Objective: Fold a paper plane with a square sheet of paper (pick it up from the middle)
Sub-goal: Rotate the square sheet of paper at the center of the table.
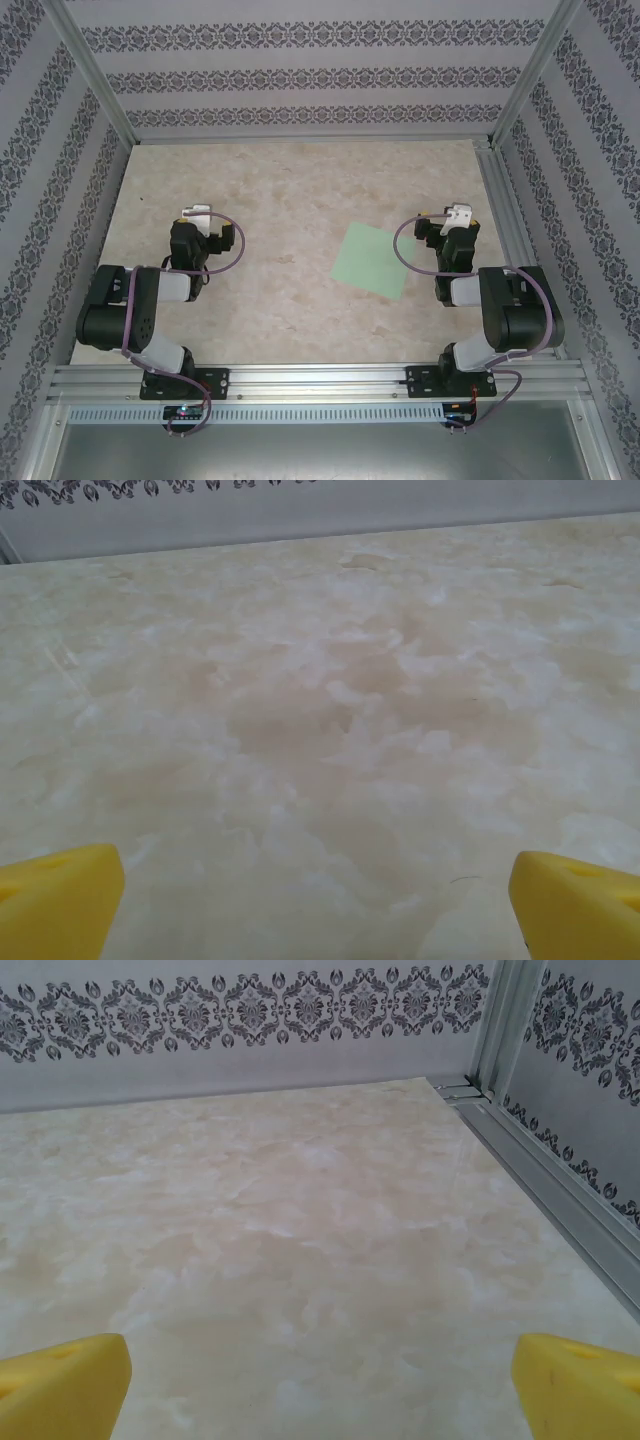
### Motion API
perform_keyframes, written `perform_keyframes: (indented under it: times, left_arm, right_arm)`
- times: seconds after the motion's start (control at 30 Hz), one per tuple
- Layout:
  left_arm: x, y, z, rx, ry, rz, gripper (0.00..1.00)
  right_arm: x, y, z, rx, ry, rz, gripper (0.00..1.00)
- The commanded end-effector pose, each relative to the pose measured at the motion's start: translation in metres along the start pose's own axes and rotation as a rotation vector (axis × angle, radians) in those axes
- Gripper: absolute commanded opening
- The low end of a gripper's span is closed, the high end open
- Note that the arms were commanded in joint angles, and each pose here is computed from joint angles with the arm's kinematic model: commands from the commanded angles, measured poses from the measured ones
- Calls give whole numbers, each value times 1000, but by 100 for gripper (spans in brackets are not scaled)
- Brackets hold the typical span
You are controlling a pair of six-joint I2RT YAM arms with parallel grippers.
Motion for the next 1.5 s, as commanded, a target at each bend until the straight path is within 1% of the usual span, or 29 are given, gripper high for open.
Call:
perform_keyframes:
  times: [0.0, 0.63, 0.8, 0.87, 0.93, 1.0, 1.07, 1.13, 1.2, 1.27, 1.4, 1.47]
  left_arm:
    - [-4, -4, 12, -57, -16, -6, 100]
    - [-4, -4, 11, -54, -15, -6, 100]
    - [-3, -3, 13, -66, -16, -2, 100]
    - [-3, -2, 23, -46, -10, 16, 100]
    - [-2, 2, 41, -7, 0, 38, 100]
    - [1, 9, 53, -13, 15, 67, 100]
    - [3, 18, 65, -18, 48, 93, 100]
    - [2, 25, 75, -1, 90, 90, 100]
    - [2, 31, 85, 22, 132, 88, 100]
    - [1, 36, 93, 45, 171, 85, 100]
    - [-2, 48, 109, 74, 228, 44, 100]
    - [-5, 52, 113, 78, 240, 17, 100]
  right_arm:
    - [1, -4, 12, -55, 6, 13, 98]
    - [1, -4, 10, -47, 4, 16, 98]
    - [0, -2, 14, -78, 0, 7, 98]
    - [-1, 4, 17, -105, -7, -9, 98]
    - [0, 10, 26, -112, 4, -28, 98]
    - [3, 14, 35, -93, 30, -49, 98]
    - [7, 16, 54, -96, 51, -83, 98]
    - [9, 21, 68, -68, 32, -110, 98]
    - [13, 26, 82, -44, -31, -82, 98]
    - [16, 30, 93, 7, -109, -66, 98]
    - [34, 36, 104, 147, -258, 23, 98]
    - [50, 37, 105, 188, -284, 81, 98]
Point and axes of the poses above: each hand's point on the last joint's axis, 136 mm out from that joint toward the fingers, its own y axis back along the fingers, its own x axis along the line the jaws close on, z = x × y, the point moved 9 cm from there along y, back along the fingers, and after that the axes turned 3 degrees about y, right-handed, at the moved point
